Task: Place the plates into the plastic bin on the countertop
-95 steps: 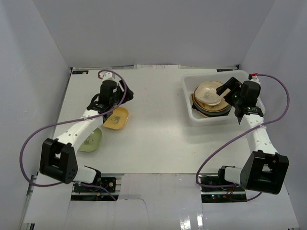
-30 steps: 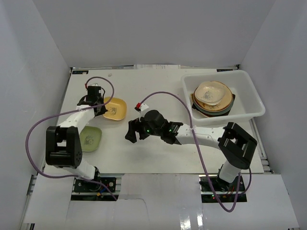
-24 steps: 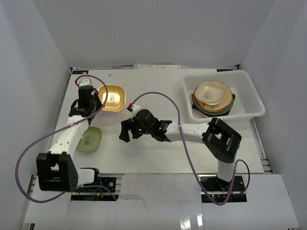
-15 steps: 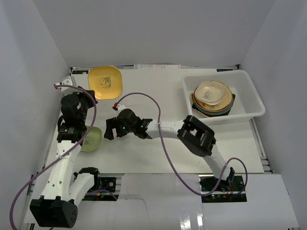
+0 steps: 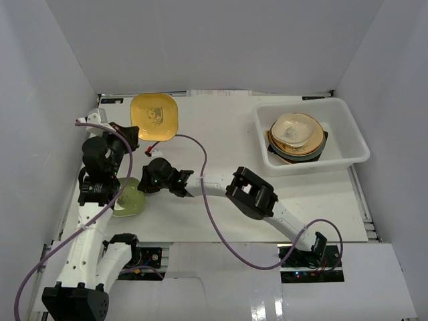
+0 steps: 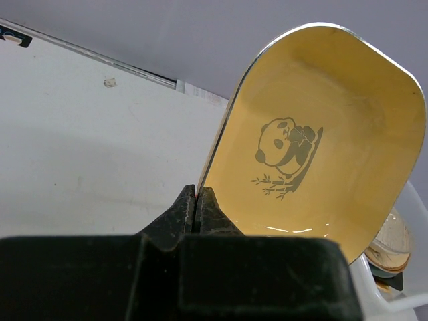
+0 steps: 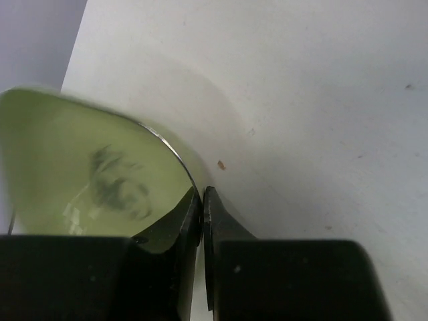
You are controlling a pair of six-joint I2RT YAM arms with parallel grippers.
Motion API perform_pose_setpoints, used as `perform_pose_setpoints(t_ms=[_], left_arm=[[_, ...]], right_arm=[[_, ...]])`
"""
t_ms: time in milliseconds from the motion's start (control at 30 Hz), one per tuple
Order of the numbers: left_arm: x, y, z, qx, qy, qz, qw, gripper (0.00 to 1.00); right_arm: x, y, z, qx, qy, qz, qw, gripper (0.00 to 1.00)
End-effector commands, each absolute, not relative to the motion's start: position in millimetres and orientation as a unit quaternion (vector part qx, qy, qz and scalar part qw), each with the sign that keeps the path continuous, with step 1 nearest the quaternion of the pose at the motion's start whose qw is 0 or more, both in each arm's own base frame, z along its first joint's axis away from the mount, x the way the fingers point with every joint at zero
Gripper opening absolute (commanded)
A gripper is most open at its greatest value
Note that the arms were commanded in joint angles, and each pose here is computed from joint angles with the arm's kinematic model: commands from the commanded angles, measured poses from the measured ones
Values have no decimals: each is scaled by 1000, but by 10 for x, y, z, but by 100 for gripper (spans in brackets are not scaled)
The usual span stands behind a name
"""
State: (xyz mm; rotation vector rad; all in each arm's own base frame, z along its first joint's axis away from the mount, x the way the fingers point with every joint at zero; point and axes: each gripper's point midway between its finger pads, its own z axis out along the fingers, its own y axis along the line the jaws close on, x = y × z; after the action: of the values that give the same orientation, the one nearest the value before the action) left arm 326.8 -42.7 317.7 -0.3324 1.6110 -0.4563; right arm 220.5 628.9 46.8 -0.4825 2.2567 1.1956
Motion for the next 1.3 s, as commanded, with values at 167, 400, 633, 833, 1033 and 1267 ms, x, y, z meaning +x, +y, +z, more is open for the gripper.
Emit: perform_pose_setpoints(t_ms=[167,400,633,833,1033,1267], left_arm=[[3169,-825,3674,-78,685,-305,657,0],[3089,-1301,4003,-34,658,-422,623,0],[3262,-2263,3715,15,696,-434,573,0],[3517,-3066,3436,60,733,-423,529,0],[3770,-3636,3182,88,764,-395,502,0],[4084,-4058,2961,94,786,-378,480,0]], right_arm=[[2913,5384,1653,-116,793,410,435,8],[4015,2779,2488,3,786,250,565,8],[4194,500,2456,120,818,80,556,8],[4203,-171,2214,164,840,36,515,8],[4322,-296,2021,189,850,51,489,15],[4328,-344,2286,212,827,80,514,59]])
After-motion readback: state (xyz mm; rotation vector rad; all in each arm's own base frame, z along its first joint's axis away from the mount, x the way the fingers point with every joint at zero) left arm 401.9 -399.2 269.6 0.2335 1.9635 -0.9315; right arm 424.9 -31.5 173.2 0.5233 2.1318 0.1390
